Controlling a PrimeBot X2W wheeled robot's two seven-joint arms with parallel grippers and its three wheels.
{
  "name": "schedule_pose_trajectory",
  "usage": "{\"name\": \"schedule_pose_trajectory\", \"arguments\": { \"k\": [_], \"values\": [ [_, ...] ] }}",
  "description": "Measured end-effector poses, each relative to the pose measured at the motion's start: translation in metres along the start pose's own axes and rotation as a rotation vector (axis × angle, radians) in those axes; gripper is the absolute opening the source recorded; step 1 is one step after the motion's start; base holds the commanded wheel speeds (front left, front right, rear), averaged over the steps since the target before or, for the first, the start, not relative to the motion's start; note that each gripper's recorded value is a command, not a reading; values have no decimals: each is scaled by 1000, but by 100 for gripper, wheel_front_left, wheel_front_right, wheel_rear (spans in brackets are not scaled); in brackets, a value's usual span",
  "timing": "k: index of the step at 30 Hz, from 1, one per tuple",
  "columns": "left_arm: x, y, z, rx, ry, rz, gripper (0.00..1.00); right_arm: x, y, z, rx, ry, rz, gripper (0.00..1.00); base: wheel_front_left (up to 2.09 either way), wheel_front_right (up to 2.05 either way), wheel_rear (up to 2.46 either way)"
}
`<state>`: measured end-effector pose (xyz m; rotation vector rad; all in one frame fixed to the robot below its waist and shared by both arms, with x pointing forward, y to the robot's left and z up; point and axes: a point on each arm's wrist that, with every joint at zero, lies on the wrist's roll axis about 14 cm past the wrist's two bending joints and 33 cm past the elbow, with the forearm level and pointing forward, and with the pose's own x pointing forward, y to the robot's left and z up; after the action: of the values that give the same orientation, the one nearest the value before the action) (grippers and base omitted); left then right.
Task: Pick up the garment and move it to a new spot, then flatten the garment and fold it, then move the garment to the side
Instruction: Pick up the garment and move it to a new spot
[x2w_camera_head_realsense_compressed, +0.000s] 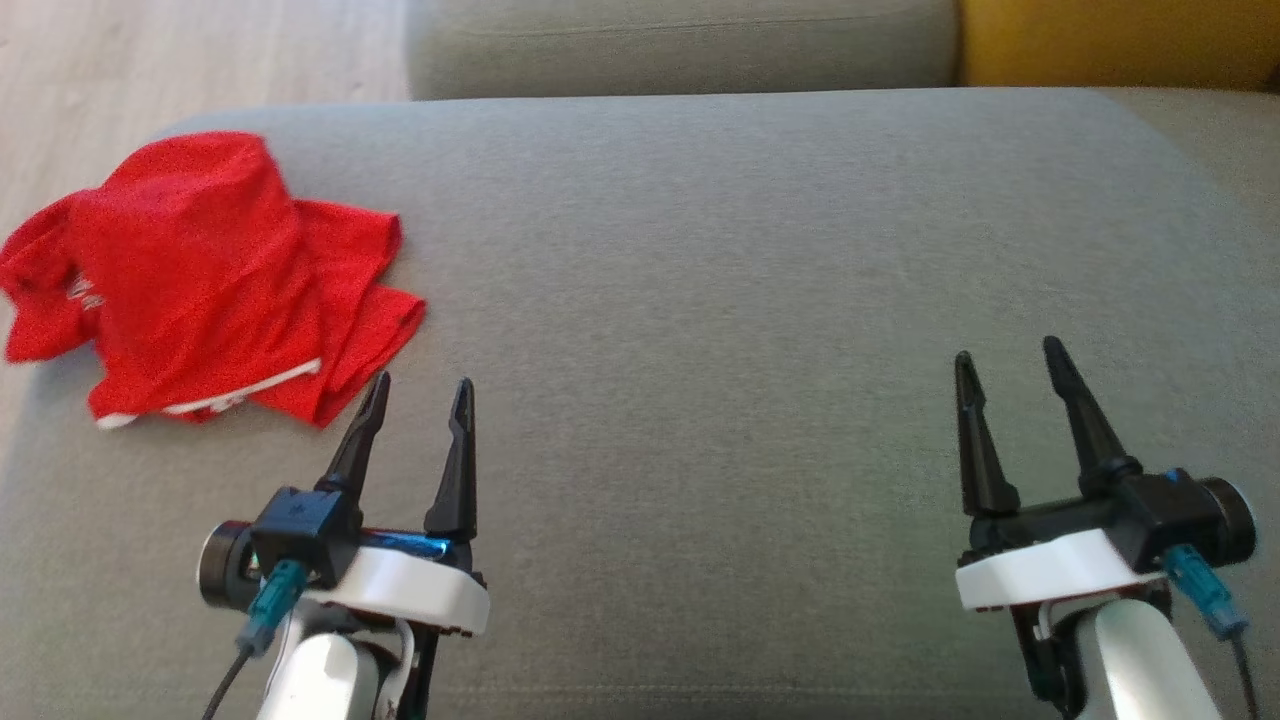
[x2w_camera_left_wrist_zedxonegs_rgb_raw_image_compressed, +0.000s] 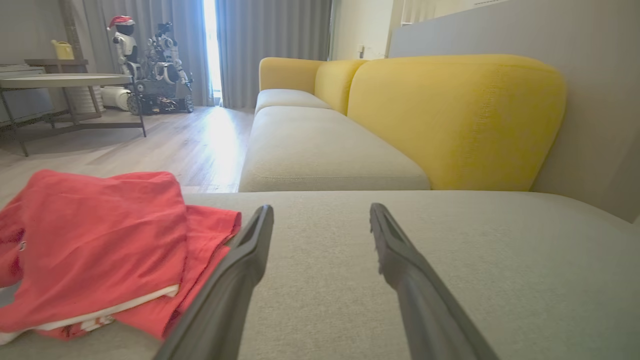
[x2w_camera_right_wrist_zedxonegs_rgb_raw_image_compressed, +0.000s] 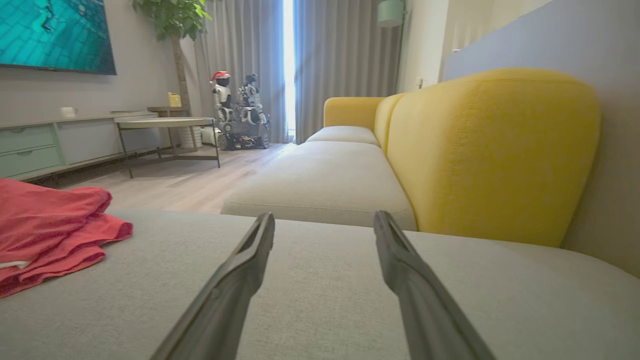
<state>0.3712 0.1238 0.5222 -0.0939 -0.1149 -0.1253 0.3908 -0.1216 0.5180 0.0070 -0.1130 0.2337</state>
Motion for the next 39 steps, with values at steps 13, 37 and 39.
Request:
{"name": "schedule_pose_trajectory", "arguments": {
  "k": [13, 37, 39],
  "values": [
    [-40, 73, 19, 30, -41, 264, 100, 29, 87, -10, 26, 12, 265, 100, 0, 0, 0],
    [-101, 111, 29, 40, -65, 442, 100, 25, 146, -1, 43, 0, 435, 100, 0, 0, 0],
    [-100, 111, 29, 39, -65, 440, 100, 25, 145, -2, 43, 1, 433, 100, 0, 0, 0]
  ]
}}
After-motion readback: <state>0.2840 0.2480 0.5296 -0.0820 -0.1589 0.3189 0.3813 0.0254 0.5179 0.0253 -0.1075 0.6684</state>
